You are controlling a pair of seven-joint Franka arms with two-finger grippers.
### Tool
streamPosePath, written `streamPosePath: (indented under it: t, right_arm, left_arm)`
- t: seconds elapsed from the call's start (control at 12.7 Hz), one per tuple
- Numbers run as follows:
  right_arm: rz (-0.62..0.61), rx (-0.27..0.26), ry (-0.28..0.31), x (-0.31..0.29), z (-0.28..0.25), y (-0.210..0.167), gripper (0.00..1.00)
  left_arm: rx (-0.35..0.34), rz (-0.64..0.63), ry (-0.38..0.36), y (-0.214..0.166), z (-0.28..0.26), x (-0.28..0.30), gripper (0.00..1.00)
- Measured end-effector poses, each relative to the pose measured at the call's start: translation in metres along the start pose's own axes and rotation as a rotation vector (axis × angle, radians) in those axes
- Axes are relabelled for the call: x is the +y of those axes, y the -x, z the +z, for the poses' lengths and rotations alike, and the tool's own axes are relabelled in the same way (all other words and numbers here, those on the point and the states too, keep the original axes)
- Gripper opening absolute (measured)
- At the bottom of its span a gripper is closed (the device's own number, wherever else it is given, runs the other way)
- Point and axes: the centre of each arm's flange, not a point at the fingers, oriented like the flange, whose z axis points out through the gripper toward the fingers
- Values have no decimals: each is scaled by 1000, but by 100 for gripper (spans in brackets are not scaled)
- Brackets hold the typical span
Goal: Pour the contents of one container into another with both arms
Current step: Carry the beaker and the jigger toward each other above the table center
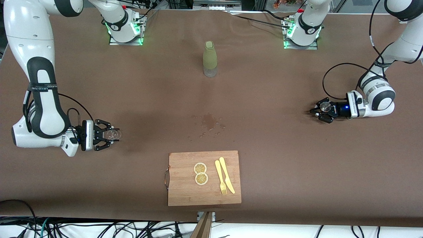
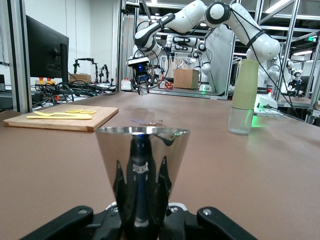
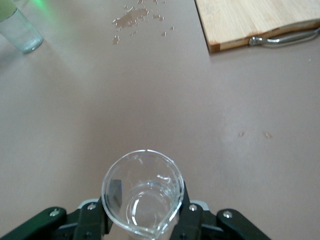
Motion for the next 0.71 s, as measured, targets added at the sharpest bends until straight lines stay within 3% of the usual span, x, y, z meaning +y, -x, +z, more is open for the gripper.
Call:
streamPosePath:
  t: [0.39,0.71]
  right_arm:
    - [35,-12,-4,-1,4,-39,49]
    - [60,-22,-3,-5,6,-78,49]
  left_arm:
    - [56,-16,-13,-13,45,-18,9]
    - [109,-18,4,-30,117,-35,9]
